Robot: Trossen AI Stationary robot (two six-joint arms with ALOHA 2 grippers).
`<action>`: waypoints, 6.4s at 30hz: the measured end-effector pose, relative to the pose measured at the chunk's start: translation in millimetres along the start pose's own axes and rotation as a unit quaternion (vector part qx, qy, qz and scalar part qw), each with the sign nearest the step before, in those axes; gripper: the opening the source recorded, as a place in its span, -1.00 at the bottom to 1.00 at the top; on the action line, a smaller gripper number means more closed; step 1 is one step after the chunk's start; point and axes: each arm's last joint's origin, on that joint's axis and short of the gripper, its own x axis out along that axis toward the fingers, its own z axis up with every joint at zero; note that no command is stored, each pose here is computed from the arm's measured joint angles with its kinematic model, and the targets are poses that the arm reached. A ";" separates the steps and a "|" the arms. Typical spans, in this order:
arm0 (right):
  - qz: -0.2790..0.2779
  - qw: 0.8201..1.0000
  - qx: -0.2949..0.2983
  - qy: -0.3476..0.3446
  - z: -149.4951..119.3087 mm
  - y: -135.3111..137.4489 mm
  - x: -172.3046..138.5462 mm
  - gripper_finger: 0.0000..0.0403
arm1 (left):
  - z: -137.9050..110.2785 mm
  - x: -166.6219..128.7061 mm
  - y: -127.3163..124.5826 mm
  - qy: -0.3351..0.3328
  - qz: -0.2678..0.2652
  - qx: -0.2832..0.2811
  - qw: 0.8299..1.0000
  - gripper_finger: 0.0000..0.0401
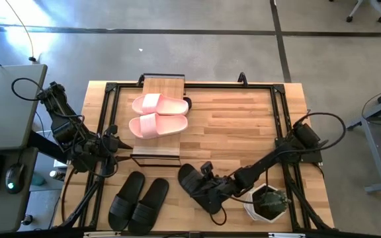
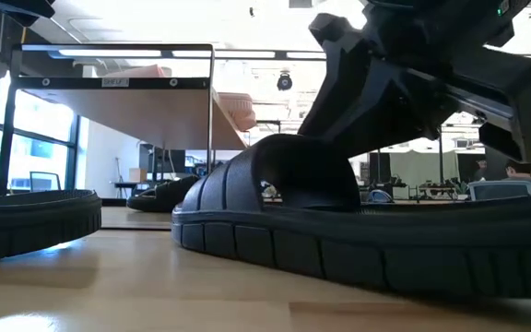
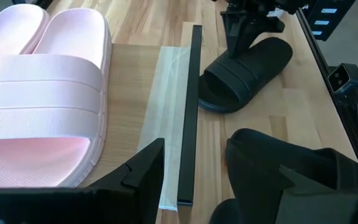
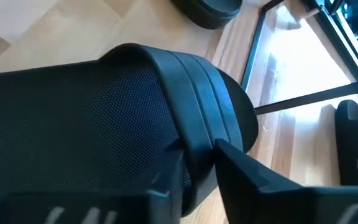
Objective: Pick and place slides into the shelf
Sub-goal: Put the black slide under the shelf
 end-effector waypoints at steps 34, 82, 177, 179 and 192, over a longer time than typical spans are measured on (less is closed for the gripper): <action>0.069 0.978 0.092 -0.174 28.7 -63.8 -99.2 -1.00 | -0.1 0.0 -0.6 0.006 -0.009 0.008 1.000 -0.22; 0.149 0.836 0.120 -0.514 -48.8 -354.2 -49.4 -1.00 | 31.6 -67.5 63.6 -0.283 0.068 0.203 0.935 -0.22; -0.059 0.997 0.032 -0.036 -174.5 -205.9 -50.2 -1.00 | 7.9 -47.7 61.9 -0.231 0.082 0.125 0.962 -0.22; -0.045 0.998 0.019 -0.047 -174.5 -204.4 -42.1 -1.00 | 7.7 -47.6 61.9 -0.230 0.081 0.122 0.962 -0.22; -0.047 0.995 -0.051 -0.069 -203.0 -213.5 15.2 -1.00 | 7.8 -47.7 62.6 -0.233 0.089 0.104 0.963 -0.22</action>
